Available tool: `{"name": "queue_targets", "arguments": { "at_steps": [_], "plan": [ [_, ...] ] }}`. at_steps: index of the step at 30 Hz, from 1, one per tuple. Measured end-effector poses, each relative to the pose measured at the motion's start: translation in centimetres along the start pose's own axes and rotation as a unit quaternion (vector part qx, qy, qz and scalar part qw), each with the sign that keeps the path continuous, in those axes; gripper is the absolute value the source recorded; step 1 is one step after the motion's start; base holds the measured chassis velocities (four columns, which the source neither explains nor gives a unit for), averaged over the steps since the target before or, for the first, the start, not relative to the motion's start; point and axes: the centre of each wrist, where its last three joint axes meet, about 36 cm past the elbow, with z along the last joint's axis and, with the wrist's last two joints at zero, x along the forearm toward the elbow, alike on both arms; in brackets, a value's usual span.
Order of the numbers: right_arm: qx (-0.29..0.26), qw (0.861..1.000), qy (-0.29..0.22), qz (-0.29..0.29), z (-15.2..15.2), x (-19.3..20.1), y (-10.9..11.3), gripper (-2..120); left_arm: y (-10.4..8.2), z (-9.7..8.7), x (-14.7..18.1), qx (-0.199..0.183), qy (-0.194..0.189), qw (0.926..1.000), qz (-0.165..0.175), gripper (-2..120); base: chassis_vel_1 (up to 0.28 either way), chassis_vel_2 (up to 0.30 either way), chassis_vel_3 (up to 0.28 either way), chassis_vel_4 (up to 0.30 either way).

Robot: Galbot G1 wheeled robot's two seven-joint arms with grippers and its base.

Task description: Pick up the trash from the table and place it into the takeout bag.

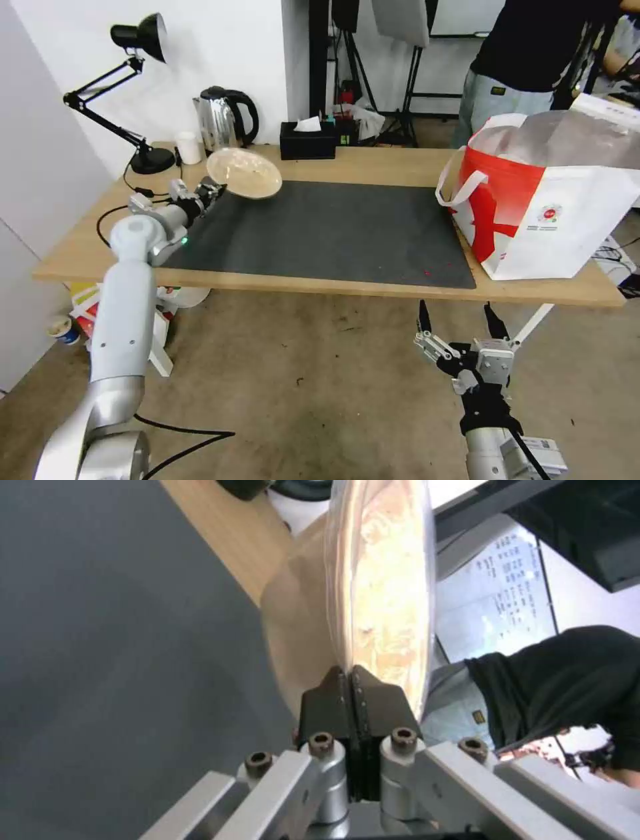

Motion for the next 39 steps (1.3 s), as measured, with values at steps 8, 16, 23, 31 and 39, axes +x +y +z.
{"name": "queue_targets", "arguments": {
  "at_steps": [8,16,23,31,39],
  "plan": [
    [0.000,1.000,0.000,0.000,0.0,0.0,0.0,100,-1.0,-0.6,2.0,-0.010,-0.009,0.9997,0.018,0,0.000,0.000,0.000,0.000],
    [0.000,1.000,0.000,0.000,0.0,0.0,0.0,100,-5.6,-1.5,3.6,-0.052,-0.011,0.9961,0.070,0,0.000,0.000,0.000,0.000],
    [0.000,1.000,0.000,0.000,0.0,0.0,0.0,100,-9.8,-2.6,3.5,-0.077,-0.006,0.9910,0.109,0,0.000,0.000,0.000,0.000],
    [0.000,1.000,0.000,0.000,0.0,0.0,0.0,100,-13.0,-2.3,2.5,-0.106,0.010,0.9857,0.131,0,0.000,0.000,0.000,0.000],
    [0.000,1.000,0.000,0.000,0.0,0.0,0.0,100,-15.6,-0.9,0.4,-0.123,0.035,0.9801,0.152,0,0.000,0.000,0.000,0.000]
  ]
}}
